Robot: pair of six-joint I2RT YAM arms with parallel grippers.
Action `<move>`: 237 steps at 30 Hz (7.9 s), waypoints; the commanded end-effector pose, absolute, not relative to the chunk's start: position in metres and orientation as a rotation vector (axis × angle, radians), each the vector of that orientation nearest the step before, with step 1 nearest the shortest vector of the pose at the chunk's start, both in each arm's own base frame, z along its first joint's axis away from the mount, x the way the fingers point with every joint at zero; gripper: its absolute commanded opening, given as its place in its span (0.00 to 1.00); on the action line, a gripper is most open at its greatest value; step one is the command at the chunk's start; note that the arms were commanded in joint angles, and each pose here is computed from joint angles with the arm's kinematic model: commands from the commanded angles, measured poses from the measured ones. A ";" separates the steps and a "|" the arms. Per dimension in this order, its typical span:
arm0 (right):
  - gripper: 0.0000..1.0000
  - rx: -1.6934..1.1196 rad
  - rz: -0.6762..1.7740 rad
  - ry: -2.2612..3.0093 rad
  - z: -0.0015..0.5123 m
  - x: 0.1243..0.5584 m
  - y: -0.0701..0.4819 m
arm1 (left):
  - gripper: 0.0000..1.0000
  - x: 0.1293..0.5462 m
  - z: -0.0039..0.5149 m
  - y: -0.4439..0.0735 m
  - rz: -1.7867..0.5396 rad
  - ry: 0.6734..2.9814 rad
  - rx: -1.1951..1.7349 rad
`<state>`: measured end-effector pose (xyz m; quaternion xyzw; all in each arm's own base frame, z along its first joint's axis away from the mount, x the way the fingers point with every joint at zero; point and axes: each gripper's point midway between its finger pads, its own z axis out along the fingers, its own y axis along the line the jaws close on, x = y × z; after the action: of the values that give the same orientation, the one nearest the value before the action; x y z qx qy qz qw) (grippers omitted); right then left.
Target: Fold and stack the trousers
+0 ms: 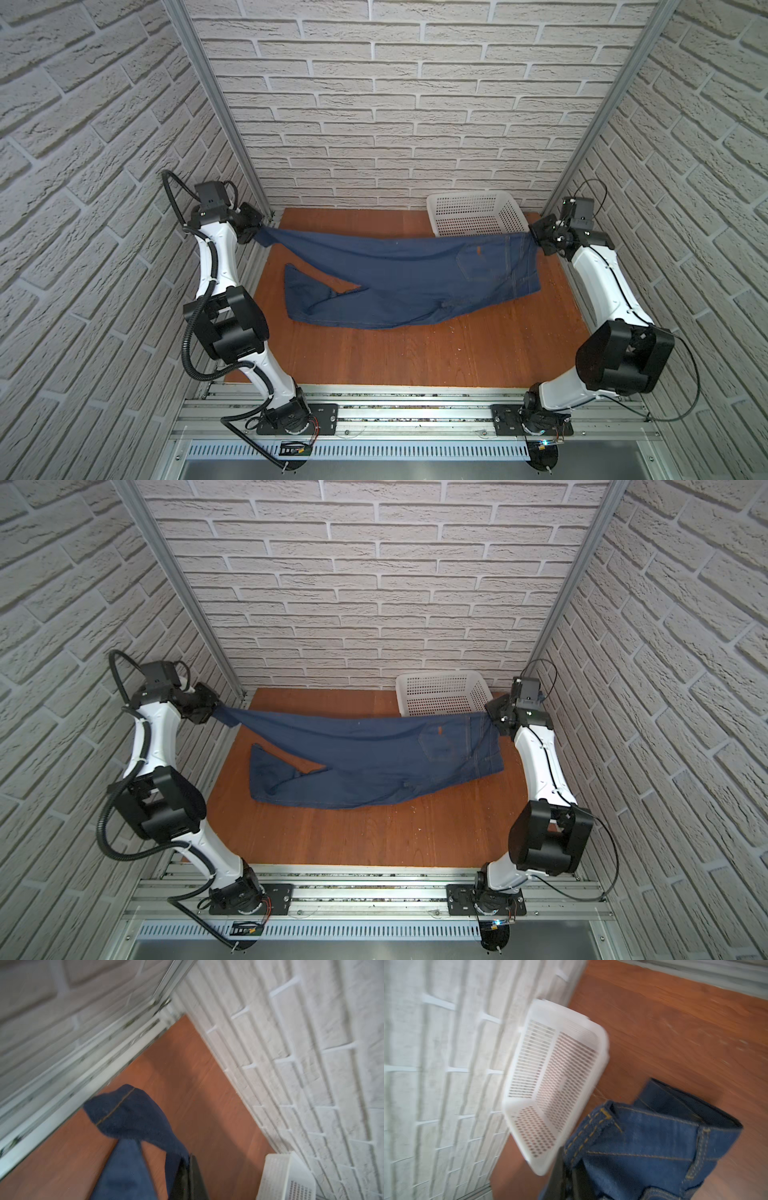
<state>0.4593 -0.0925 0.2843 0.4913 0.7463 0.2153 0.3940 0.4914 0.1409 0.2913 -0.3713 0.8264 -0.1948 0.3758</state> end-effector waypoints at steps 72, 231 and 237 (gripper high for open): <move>0.60 1.267 0.252 2.382 0.099 0.308 -0.020 | 0.71 0.327 0.136 0.070 -0.294 2.439 -1.029; 0.55 1.089 0.284 2.544 0.076 0.292 -0.012 | 0.02 0.273 0.123 -0.198 -0.828 2.804 0.281; 0.55 1.094 0.292 2.547 0.072 0.290 -0.011 | 0.37 0.207 0.095 -0.208 -0.850 2.917 0.328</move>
<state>0.2921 -0.0117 0.0724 0.3884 0.9003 0.0983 0.1702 0.2379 -0.2124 0.1136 0.1169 0.9455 -0.2914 0.0859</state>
